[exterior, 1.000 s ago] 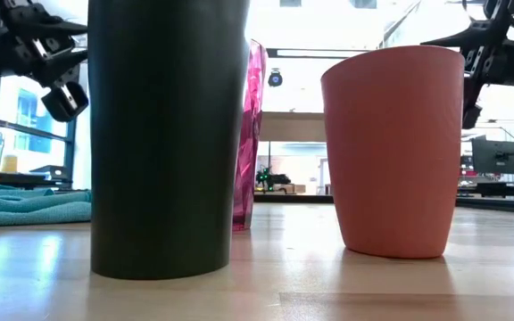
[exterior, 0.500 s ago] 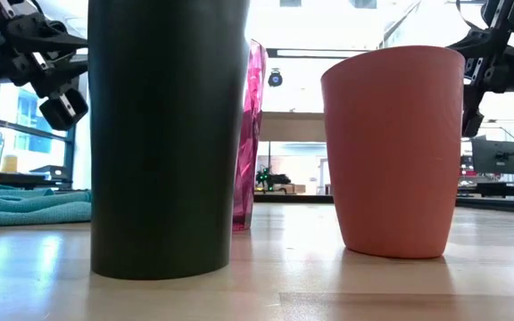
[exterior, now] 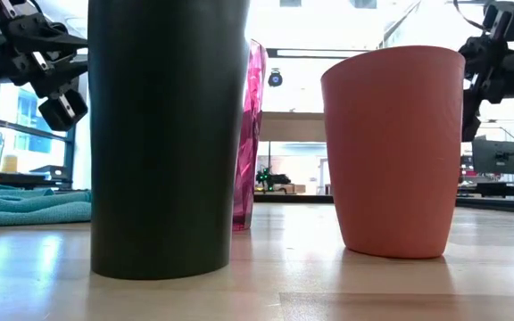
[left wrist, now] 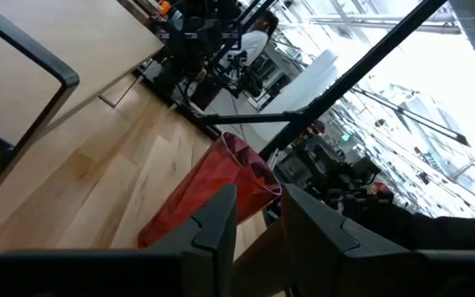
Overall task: Stack small to large cups/mugs on shelf
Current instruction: Put the red cup on the shelf
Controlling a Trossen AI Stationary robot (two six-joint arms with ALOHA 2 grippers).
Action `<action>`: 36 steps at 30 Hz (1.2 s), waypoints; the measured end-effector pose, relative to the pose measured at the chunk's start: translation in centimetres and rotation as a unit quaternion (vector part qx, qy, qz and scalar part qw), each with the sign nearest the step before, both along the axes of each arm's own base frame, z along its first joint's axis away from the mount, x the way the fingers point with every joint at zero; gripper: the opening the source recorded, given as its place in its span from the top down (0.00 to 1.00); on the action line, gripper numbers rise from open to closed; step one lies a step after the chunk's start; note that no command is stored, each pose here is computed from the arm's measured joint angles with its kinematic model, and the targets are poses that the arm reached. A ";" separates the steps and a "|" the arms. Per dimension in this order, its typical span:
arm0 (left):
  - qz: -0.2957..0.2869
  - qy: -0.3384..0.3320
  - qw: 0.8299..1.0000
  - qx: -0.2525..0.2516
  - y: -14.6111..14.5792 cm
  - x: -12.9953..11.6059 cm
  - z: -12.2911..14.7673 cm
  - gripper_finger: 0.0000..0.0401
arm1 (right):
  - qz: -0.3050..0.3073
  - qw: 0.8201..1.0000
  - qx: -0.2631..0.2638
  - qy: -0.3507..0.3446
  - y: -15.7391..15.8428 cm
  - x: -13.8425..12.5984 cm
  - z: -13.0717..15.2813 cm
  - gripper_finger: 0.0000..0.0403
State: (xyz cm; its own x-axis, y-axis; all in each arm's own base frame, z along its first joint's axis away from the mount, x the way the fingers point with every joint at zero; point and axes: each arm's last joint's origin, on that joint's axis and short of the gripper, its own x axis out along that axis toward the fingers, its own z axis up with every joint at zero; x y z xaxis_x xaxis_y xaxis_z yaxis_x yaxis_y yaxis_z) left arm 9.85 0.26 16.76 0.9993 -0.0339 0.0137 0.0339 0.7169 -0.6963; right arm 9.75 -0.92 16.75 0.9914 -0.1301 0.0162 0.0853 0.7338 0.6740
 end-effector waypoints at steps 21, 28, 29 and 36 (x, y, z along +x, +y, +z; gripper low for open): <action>-0.015 -0.045 0.999 -0.008 -0.1 -0.1 0.9 0.78 | -0.039 0.999 0.002 -0.036 -0.2 -0.1 0.7 0.65; -0.047 -0.155 0.987 -0.012 -0.3 -0.5 3.0 0.78 | -0.016 0.984 -0.078 -0.157 0.0 -0.6 3.2 0.65; -0.052 -0.162 0.985 -0.022 -0.3 -0.5 3.2 0.78 | -0.020 0.984 -0.078 -0.162 0.0 -0.6 3.3 0.65; -0.073 -0.224 0.971 -0.048 -0.3 -0.2 4.6 0.78 | -0.029 0.968 -0.082 -0.235 0.1 -1.4 5.3 0.65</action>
State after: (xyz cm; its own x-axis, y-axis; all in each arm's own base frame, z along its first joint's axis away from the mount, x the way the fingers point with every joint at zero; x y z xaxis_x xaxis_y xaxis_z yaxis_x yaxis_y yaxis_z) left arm 9.65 -0.07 21.33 0.8766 -0.1517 0.4568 0.4456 0.6143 -0.6512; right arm 8.33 -0.87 22.04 0.8610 -0.1421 0.4884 -0.1585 0.8374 0.5231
